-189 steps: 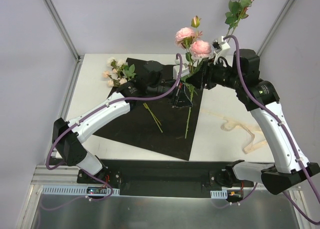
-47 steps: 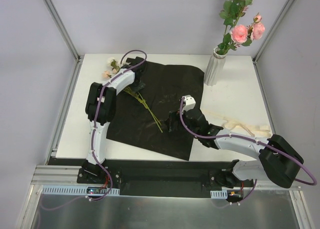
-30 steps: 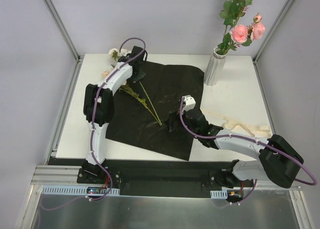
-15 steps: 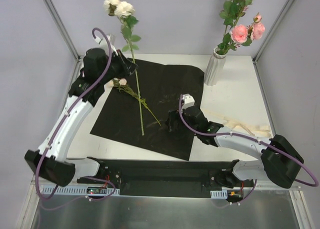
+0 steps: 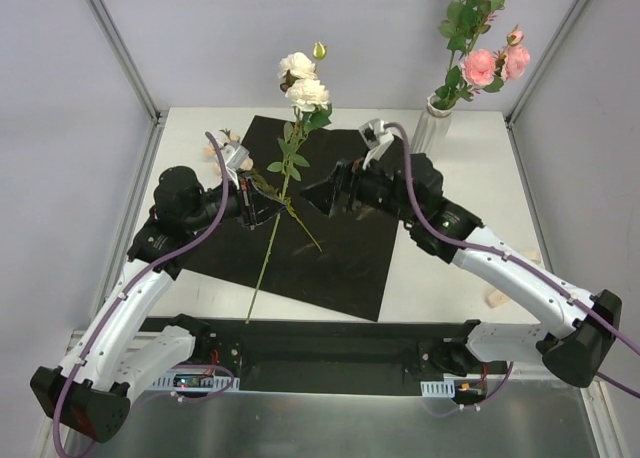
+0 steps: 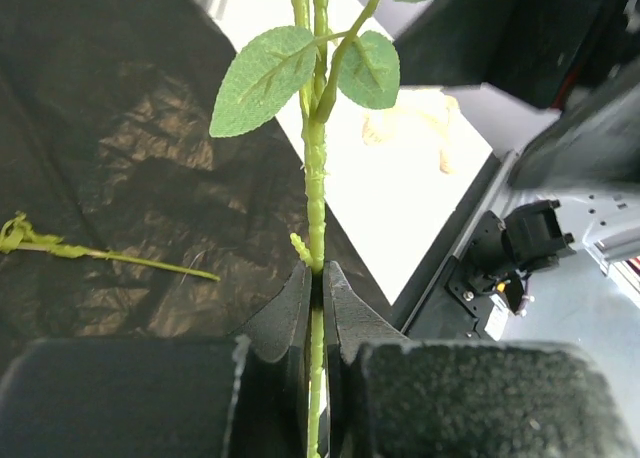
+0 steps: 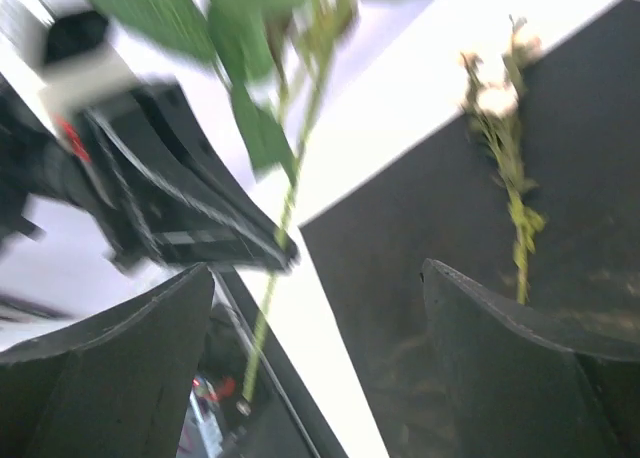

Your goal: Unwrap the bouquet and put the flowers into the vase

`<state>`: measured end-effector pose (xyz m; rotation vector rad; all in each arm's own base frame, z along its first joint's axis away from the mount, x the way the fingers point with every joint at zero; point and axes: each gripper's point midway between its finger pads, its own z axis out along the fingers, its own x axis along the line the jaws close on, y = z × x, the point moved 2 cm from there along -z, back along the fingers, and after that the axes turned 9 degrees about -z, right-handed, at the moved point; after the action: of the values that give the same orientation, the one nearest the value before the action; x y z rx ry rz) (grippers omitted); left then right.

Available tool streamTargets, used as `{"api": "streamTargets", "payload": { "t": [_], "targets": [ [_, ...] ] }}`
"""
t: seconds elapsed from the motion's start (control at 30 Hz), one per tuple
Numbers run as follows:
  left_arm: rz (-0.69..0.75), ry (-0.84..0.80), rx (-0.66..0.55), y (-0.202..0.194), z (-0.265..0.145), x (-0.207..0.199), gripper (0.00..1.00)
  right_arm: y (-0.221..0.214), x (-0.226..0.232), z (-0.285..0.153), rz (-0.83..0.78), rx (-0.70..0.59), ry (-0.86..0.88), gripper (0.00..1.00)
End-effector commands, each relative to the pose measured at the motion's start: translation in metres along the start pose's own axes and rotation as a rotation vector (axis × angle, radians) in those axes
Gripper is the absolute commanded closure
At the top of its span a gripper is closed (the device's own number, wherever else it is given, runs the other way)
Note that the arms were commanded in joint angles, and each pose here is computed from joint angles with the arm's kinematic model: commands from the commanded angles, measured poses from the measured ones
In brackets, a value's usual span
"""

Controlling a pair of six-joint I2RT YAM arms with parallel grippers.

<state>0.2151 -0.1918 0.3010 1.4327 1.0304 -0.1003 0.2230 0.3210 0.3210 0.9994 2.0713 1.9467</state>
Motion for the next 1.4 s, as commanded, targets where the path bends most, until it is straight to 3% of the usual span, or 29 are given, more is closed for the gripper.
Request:
{"api": "streamTargets", "payload": {
  "t": [0.0,0.13,0.27,0.57,0.77,0.93,1.13,1.2,1.23,1.27,1.33,1.37],
  "targets": [
    [0.099,-0.141,-0.029,0.002,-0.004,-0.023,1.00,0.050,0.025,0.010,0.140,-0.102,0.069,0.15],
    [0.095,-0.153,-0.060,0.002,-0.008,-0.026,1.00,0.065,0.040,0.023,0.186,-0.185,0.124,0.21],
    [0.104,-0.171,-0.064,0.001,-0.011,-0.030,1.00,0.048,0.054,0.037,0.162,-0.148,0.136,0.25],
    [0.107,-0.192,-0.052,-0.001,-0.008,-0.030,1.00,0.032,0.039,0.052,0.135,-0.133,0.033,0.41],
    [0.100,-0.195,-0.040,-0.001,-0.005,-0.029,1.00,0.037,0.036,0.051,0.100,-0.141,0.016,0.60],
    [0.101,-0.193,-0.045,0.003,-0.004,-0.030,1.00,0.032,0.040,0.052,0.119,-0.125,0.040,0.63],
    [0.080,-0.174,-0.040,0.004,0.001,-0.024,1.00,0.025,0.039,0.052,0.118,-0.118,0.051,0.88],
    [0.066,-0.145,-0.052,0.005,0.002,-0.020,0.91,0.033,0.026,0.044,0.084,-0.152,0.000,0.99],
    [0.058,-0.131,-0.054,0.005,0.001,-0.018,0.81,0.039,0.020,0.040,0.075,-0.170,-0.016,0.99],
    [0.060,-0.121,-0.063,0.005,0.001,-0.016,0.63,0.051,0.006,0.033,0.060,-0.202,-0.045,0.99],
    [0.062,-0.107,-0.070,0.004,-0.001,-0.015,0.45,0.071,-0.019,0.021,0.043,-0.237,-0.089,0.99],
    [0.063,-0.100,-0.073,0.004,-0.002,-0.014,0.43,0.079,-0.028,0.017,0.033,-0.250,-0.110,0.99]
  ]
}}
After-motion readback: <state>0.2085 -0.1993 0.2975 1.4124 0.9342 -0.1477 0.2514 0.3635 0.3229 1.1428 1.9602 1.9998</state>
